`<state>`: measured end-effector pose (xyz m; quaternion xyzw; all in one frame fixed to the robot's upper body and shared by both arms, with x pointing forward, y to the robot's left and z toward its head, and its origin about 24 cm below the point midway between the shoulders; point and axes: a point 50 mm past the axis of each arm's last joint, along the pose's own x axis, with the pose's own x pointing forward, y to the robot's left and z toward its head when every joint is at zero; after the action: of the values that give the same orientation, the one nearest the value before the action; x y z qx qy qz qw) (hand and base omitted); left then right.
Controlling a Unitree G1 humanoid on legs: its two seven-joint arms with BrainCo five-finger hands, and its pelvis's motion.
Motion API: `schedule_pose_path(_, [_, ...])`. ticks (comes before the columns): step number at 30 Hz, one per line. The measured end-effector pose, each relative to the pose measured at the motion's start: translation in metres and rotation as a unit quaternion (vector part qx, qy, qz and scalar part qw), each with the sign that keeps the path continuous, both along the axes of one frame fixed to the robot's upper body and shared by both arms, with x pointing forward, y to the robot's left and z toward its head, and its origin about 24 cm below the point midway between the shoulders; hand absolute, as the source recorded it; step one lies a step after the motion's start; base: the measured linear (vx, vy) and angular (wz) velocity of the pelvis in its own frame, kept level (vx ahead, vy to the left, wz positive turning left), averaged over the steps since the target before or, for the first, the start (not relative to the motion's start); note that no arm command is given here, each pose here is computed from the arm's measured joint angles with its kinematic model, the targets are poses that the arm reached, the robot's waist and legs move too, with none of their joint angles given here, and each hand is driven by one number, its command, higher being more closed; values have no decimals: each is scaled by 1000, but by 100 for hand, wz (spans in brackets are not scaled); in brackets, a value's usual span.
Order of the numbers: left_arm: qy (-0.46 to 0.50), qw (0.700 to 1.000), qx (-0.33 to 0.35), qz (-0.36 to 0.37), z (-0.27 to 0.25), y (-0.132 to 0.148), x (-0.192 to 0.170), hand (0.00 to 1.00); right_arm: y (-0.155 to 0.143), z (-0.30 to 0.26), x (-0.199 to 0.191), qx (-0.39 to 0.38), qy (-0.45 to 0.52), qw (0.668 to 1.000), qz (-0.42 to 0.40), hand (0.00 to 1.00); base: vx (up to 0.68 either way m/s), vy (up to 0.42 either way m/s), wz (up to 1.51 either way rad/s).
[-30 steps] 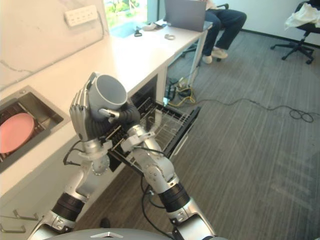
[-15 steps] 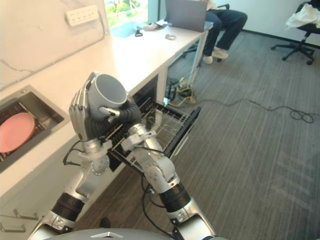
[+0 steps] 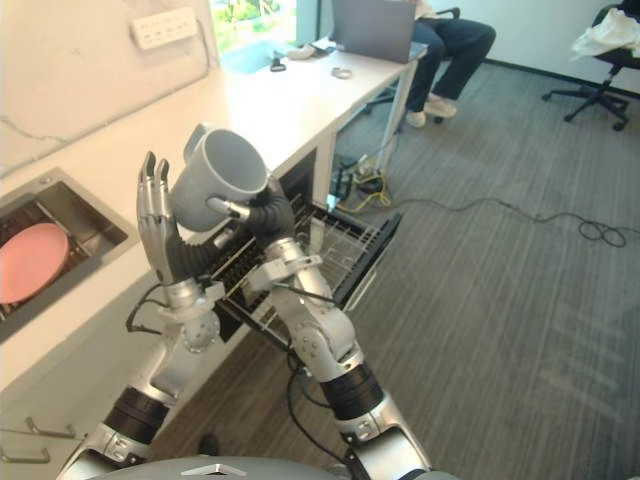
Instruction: Walk over to the sink, pick up the cup, carry it to the dishwasher, place the cup inside the dishwasher, then close the dishwasher door
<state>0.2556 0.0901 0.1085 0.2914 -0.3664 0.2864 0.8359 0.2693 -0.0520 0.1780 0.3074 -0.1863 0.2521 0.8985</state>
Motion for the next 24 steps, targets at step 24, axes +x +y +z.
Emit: schedule_pose_path(24, [165, 955, -212, -129, -53, 35, -19, 0, -73, -27, 25, -82, 20, 968, -237, 100, -8, -5, -5])
